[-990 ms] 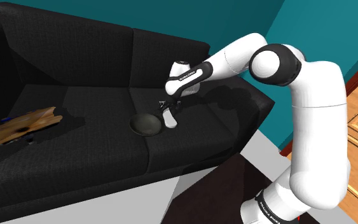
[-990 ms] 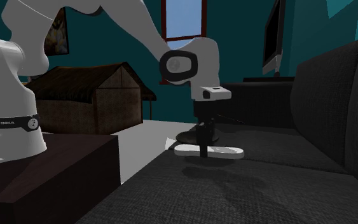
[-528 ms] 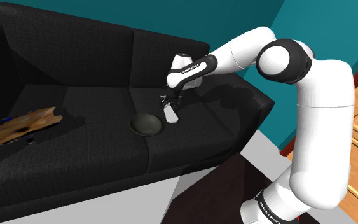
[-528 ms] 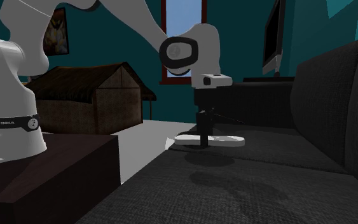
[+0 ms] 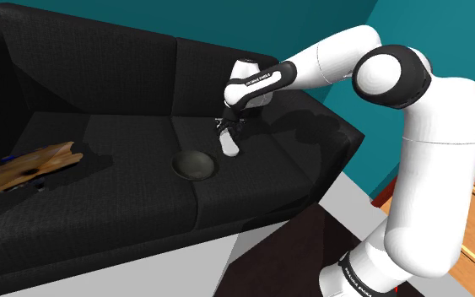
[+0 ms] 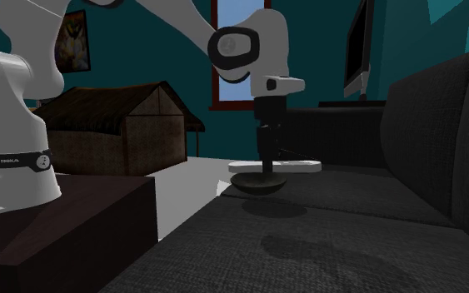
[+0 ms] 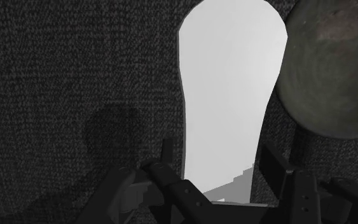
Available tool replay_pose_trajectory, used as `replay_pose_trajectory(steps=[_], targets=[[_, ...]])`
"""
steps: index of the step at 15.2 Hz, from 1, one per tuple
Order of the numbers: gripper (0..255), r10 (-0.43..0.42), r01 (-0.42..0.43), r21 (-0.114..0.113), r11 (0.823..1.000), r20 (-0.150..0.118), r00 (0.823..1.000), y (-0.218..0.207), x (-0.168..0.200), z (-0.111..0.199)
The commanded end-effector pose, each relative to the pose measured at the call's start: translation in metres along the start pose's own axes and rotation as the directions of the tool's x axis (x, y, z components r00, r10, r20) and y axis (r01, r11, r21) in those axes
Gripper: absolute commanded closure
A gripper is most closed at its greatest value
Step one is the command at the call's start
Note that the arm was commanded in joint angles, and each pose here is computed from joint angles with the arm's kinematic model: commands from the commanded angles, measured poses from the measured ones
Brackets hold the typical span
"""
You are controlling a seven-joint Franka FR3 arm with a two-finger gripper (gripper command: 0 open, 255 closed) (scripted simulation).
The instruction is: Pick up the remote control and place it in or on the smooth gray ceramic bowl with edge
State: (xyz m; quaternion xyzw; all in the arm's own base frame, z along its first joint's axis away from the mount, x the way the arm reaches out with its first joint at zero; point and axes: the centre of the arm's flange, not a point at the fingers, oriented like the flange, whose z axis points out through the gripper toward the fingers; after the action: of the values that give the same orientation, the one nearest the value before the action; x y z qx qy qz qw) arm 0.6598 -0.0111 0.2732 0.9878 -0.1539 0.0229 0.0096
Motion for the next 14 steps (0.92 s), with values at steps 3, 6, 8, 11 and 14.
replay_pose_trajectory(steps=[3,6,8,11,14], targets=[[255,0.0,0.0,0.0,1.0,0.0,1.0,0.0,0.001,-0.021],[255,0.0,0.0,0.0,1.0,0.0,1.0,-0.024,-0.01,-0.024],[255,0.0,0.0,0.0,1.0,0.0,1.0,-0.047,-0.022,-0.026],[255,0.0,0.0,0.0,1.0,0.0,1.0,-0.082,-0.04,-0.028],[255,0.0,0.0,0.0,1.0,0.0,1.0,-0.118,-0.058,-0.031]])
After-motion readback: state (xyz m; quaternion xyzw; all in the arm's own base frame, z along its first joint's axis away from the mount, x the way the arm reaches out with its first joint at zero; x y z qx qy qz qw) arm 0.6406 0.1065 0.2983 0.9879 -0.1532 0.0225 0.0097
